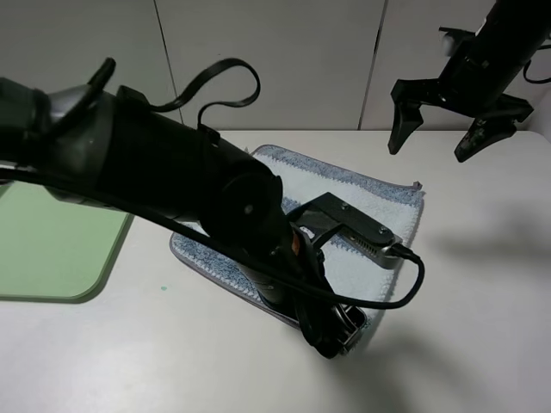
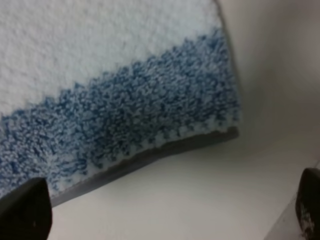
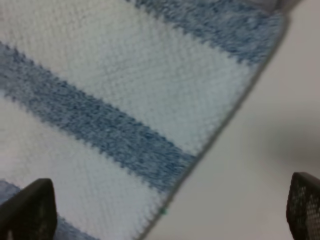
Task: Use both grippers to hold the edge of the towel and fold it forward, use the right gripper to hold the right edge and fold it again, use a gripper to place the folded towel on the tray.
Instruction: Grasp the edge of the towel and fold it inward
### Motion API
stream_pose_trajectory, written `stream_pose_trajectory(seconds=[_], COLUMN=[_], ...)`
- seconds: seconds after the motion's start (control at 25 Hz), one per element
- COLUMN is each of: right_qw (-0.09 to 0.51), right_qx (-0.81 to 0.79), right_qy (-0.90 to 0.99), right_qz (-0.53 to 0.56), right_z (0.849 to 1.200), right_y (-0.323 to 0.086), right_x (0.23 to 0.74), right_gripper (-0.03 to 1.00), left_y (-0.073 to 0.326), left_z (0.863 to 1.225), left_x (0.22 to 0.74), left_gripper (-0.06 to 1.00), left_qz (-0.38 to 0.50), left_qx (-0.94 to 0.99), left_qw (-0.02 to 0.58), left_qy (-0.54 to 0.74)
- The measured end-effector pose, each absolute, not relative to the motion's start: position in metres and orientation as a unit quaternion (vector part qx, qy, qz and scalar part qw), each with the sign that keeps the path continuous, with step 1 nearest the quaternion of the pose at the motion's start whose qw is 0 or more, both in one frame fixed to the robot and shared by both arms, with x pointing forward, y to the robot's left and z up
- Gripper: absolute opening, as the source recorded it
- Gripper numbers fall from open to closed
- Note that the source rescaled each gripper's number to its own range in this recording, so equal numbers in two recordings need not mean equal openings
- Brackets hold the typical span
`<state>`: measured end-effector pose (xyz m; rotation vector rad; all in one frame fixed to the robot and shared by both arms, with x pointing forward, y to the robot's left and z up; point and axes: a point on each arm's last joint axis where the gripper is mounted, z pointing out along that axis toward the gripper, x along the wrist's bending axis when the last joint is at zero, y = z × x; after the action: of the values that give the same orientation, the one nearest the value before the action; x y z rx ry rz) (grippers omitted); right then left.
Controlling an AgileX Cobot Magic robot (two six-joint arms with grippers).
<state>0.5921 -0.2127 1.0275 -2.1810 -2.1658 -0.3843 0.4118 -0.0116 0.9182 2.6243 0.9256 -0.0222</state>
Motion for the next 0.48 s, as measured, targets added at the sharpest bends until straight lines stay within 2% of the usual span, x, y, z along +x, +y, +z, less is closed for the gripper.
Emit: stream_pose_trajectory(seconds=[0.2,0.48], right_qw=[0.057,0.064], right_qx=[-0.714,-0.724], right_qy=[-0.688,-0.679], right_qz=[-0.114,-0.108], right_z=[1.0,0.964], right_y=[-0.203,-0.188], right_x=[0.602,0.614], right_gripper=[1.0,1.0], left_y=[-0.014,-0.016], left_z=[0.916,0.897], left_x=[0.414,0.414], left_gripper=[0.98,0.98], left_qz=[-0.009,-0.019], left_qx=[0.917,0.907], left_qw=[0.19,0.174], left_qy=[0.351,0.383])
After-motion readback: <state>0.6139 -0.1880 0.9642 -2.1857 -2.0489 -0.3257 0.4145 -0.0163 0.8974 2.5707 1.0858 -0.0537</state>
